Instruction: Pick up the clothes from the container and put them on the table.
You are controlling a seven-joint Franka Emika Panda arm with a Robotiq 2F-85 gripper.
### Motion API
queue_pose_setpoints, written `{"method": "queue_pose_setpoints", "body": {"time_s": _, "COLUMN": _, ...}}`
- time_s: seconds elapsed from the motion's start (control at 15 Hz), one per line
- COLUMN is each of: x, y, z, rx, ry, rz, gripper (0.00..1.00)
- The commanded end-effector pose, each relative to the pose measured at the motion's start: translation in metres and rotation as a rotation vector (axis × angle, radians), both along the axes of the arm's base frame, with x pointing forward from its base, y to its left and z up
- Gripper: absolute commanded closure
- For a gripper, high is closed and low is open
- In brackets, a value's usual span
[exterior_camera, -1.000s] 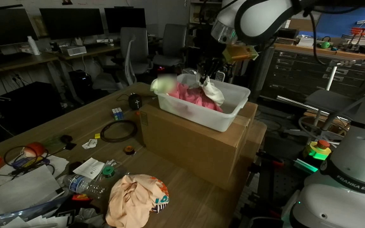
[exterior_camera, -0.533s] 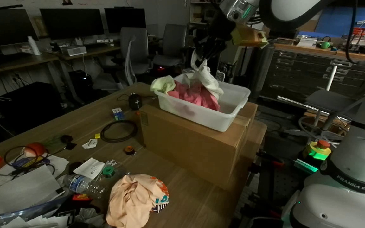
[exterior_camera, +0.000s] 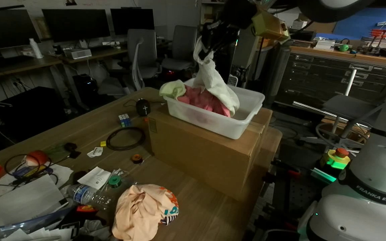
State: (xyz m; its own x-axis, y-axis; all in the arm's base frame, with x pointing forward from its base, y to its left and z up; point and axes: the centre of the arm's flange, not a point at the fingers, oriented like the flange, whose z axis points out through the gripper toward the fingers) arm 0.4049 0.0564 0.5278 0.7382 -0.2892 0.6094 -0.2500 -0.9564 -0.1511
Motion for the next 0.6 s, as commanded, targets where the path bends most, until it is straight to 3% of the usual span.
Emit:
{"method": "queue_pose_setpoints", "body": {"time_s": 0.0, "x": 0.002, "y": 0.031, "z": 0.031, "rx": -0.007, "ry": -0.065, "rz": 0.053, "gripper": 0.98}}
{"method": "queue_pose_setpoints", "body": {"time_s": 0.53, "x": 0.015, "y": 0.093, "z": 0.089, "rx": -0.052, "ry": -0.135, "rz": 0.159, "gripper": 0.98}}
